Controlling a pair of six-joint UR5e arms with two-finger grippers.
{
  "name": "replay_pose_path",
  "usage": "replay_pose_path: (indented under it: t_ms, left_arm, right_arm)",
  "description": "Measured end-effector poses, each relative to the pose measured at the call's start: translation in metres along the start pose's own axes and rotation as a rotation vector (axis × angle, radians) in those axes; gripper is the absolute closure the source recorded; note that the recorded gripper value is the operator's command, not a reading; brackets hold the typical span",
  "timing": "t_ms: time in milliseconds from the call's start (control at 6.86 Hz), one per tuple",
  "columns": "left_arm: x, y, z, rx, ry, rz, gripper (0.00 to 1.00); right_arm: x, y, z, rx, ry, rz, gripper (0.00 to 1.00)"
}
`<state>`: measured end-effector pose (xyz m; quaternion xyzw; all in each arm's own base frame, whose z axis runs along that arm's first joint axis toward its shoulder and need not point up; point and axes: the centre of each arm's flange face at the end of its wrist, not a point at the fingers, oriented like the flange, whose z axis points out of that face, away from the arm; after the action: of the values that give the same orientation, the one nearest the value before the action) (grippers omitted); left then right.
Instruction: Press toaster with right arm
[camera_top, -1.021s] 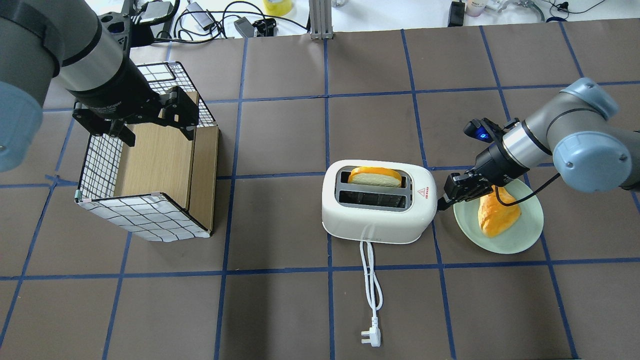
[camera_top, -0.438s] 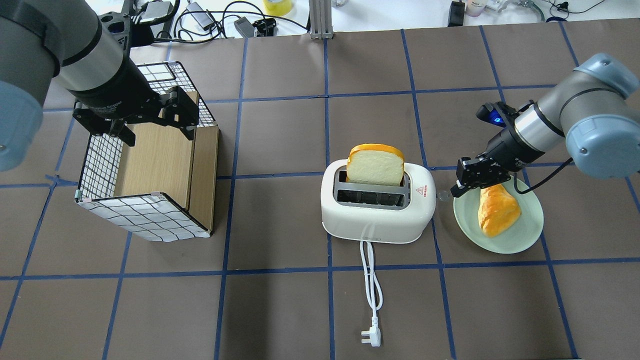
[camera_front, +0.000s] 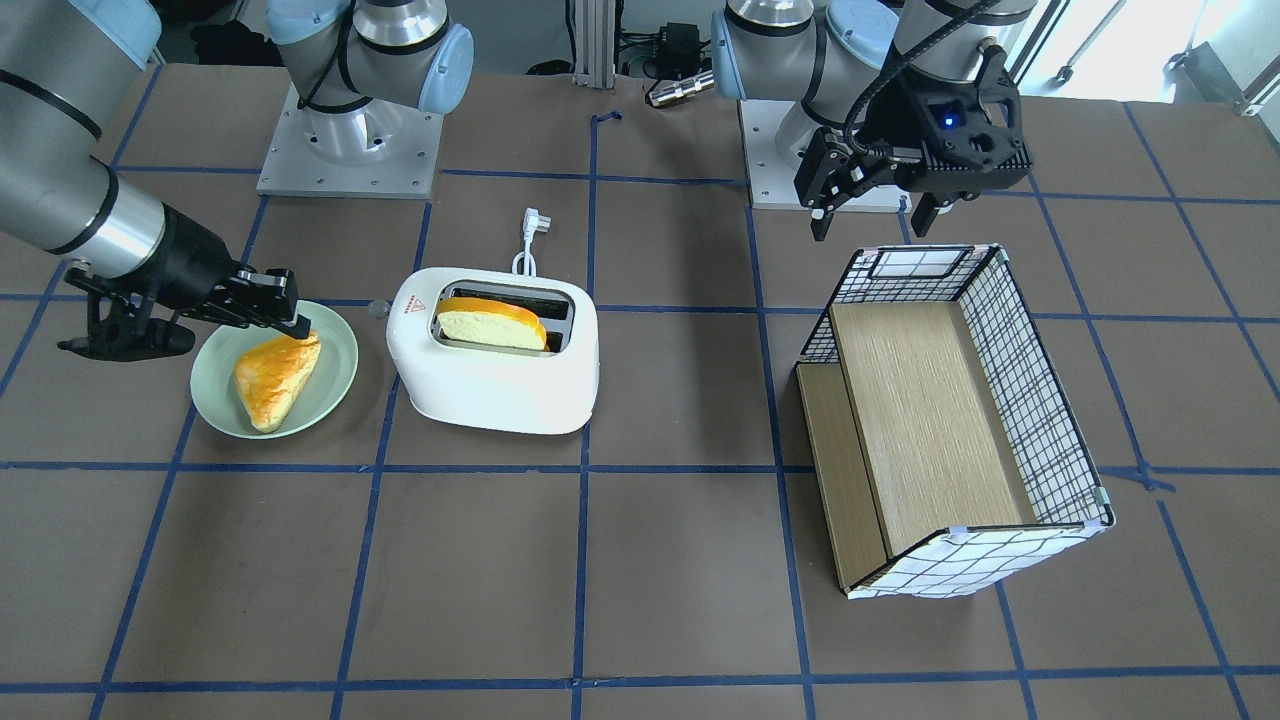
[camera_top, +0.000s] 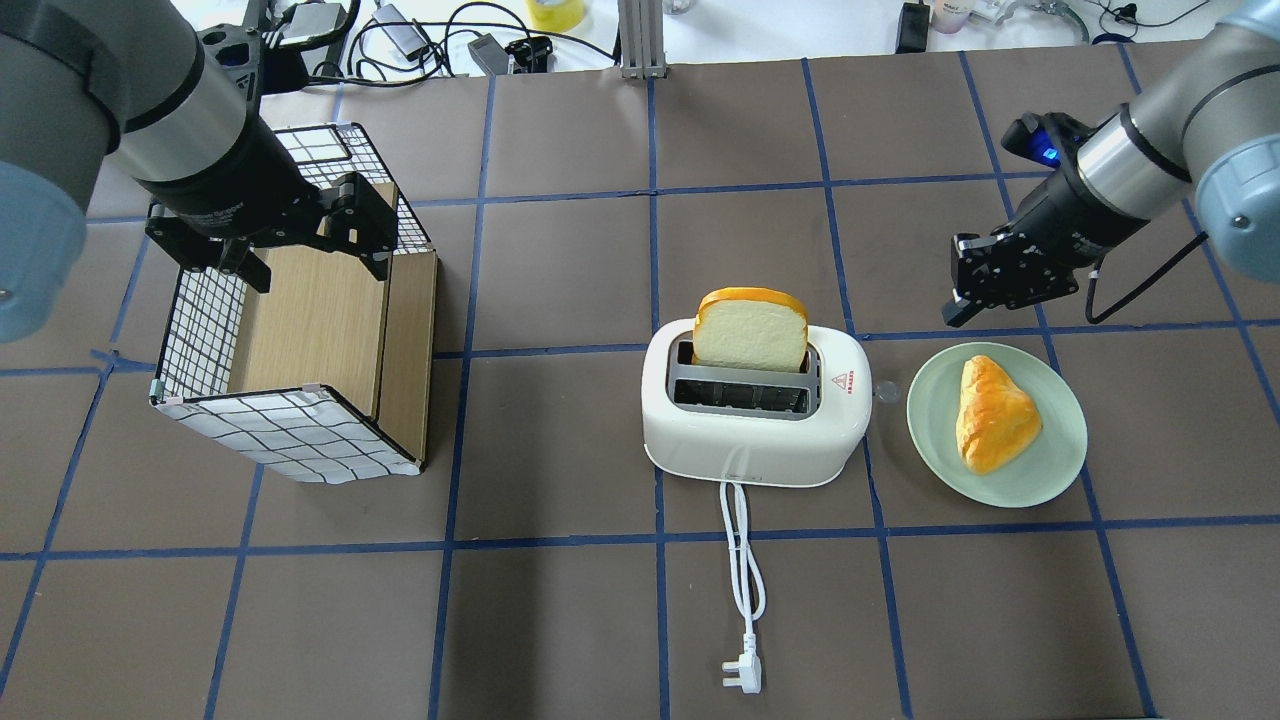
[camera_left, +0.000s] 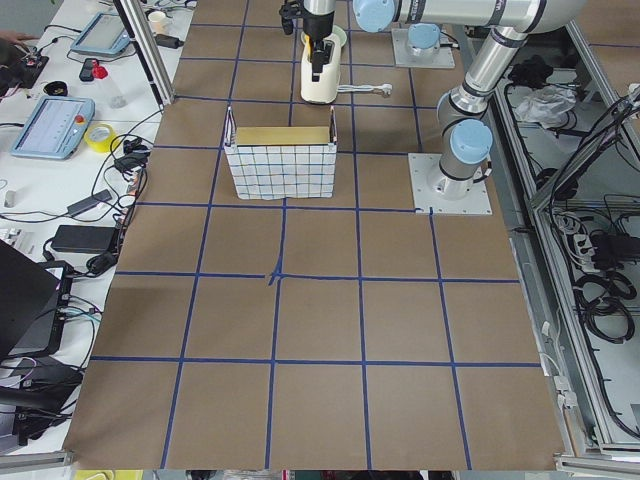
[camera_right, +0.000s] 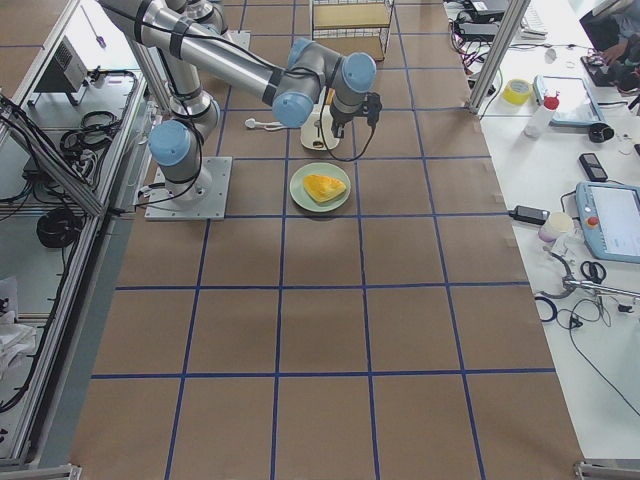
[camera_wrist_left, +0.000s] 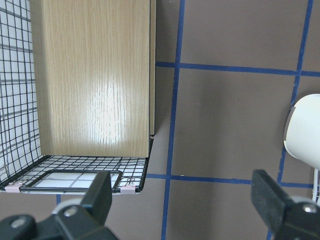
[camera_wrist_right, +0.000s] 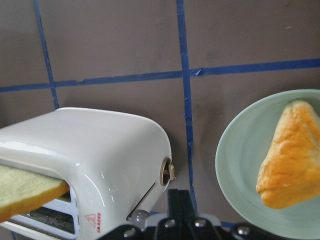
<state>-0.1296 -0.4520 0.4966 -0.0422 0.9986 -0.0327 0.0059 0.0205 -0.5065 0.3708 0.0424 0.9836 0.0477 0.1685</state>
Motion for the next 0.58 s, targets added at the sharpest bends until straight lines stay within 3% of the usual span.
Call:
replay_pose_path:
  t_ms: [146, 292, 438, 583]
  left_arm:
    - [0.0, 0.0, 0.0, 0.0, 0.0, 0.0, 0.0]
    - [0.0, 0.0, 0.0, 0.0, 0.0, 0.0, 0.0]
    - [0.0, 0.0, 0.0, 0.0, 0.0, 0.0, 0.0]
    - [0.0, 0.0, 0.0, 0.0, 0.0, 0.0, 0.0]
  right_arm:
    - [-0.023, -0.006, -0.032, 0.045, 0.071, 0.018, 0.69]
    - [-0.054, -0.008, -0.056, 0.082, 0.161, 0.008, 0.5]
    - [-0.092, -0.004, -0.068, 0.12, 0.247, 0.003, 0.37]
    - [-0.124, 0.003, -0.069, 0.153, 0.288, 0.029, 0.29]
